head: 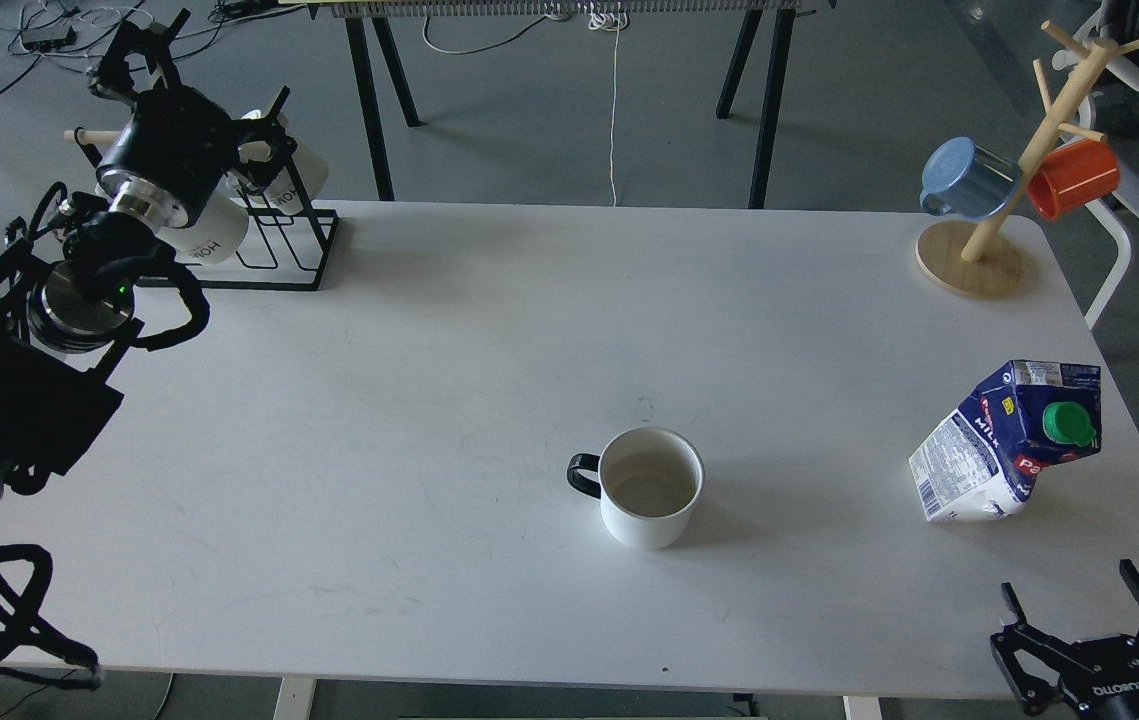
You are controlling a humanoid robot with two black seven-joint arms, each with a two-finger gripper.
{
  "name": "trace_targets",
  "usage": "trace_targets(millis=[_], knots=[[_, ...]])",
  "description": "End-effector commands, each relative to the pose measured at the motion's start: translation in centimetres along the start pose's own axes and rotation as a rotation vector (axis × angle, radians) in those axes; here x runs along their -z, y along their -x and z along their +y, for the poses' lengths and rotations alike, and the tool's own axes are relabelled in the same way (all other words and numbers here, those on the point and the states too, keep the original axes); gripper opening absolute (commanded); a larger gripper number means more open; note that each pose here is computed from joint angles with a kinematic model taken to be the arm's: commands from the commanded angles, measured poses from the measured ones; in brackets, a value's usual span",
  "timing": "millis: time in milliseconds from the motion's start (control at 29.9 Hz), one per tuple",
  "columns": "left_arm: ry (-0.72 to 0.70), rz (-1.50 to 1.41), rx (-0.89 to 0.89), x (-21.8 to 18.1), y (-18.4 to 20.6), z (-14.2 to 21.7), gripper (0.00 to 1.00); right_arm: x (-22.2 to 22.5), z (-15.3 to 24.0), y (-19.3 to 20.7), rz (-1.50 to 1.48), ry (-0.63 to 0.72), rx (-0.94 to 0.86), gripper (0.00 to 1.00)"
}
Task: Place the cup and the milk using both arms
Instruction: 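Lower the right gripper onto the milk carton and grasp it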
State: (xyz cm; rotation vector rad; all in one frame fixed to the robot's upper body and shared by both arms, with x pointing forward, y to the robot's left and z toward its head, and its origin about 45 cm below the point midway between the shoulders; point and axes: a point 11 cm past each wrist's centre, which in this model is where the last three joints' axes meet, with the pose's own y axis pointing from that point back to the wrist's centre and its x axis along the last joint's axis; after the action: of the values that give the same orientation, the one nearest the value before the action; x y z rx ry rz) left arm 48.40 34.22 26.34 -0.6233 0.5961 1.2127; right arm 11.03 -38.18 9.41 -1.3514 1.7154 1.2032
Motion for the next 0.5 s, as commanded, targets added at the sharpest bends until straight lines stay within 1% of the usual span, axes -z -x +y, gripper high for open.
trace_targets(millis=[0, 167, 301, 468], knots=[[0.001, -0.006, -0.001, -0.3, -0.1, 0.1, 0.99, -0.6, -1.0, 1.5, -0.005, 0.008, 0.057, 0.98], [0.006, -0.008, -0.003, -0.6, -0.2, 0.1, 0.99, -0.6, -2.1, 3.0, -0.014, 0.002, 0.107, 0.98], [0.01, -0.014, -0.006, -0.9, -0.3, 0.2, 0.99, -0.7, -3.4, 3.9, -0.014, 0.004, 0.144, 0.93], [0.013, -0.019, -0.009, -1.2, -0.4, 0.3, 0.99, -1.7, -4.4, 3.8, -0.057, -0.023, 0.15, 0.9]])
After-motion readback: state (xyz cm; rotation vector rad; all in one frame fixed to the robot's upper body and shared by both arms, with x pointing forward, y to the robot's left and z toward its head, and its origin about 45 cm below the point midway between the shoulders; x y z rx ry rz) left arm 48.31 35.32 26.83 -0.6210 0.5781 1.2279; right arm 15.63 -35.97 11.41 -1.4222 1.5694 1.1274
